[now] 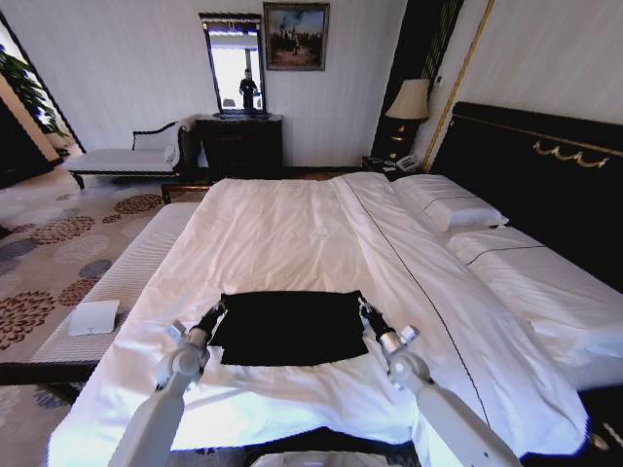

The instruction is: Fold the clothes on the bed.

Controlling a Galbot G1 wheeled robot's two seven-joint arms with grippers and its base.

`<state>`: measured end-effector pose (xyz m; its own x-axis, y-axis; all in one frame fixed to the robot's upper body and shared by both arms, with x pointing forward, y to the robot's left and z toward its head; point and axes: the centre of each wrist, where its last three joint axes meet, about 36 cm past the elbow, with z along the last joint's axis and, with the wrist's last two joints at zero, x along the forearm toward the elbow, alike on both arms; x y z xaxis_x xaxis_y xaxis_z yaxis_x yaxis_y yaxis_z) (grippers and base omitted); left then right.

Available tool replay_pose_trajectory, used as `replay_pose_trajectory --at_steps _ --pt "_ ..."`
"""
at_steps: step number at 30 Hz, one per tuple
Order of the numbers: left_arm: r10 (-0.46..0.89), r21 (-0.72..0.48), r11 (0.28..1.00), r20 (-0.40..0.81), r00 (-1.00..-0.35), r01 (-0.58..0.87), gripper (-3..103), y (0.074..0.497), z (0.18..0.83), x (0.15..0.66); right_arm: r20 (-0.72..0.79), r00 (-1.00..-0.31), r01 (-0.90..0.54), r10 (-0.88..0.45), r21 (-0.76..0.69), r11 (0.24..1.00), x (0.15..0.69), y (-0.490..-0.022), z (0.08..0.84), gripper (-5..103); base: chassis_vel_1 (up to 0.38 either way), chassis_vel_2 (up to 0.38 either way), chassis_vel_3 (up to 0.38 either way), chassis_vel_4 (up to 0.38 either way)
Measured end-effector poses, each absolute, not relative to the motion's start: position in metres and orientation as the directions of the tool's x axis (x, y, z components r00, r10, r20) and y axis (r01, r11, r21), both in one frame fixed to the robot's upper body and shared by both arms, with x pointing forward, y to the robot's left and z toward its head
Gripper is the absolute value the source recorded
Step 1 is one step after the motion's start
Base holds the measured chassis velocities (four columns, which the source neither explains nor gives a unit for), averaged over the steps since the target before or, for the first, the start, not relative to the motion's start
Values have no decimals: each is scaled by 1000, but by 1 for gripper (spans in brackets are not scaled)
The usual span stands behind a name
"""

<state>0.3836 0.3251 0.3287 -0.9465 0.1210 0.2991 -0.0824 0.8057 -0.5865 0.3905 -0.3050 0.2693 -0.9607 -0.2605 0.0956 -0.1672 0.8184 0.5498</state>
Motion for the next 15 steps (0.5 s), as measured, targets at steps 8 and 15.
replay_pose_trajectory --at_steps 8,15 --pt "125 -552 828 354 -927 -99 0 319 302 351 153 -956 -137 -249 519 844 360 -305 253 1 0 0 0 0" --pt "114 -537 836 377 -919 -116 0 317 297 338 197 -952 -109 -236 501 858 345 -303 248 1 0 0 0 0"
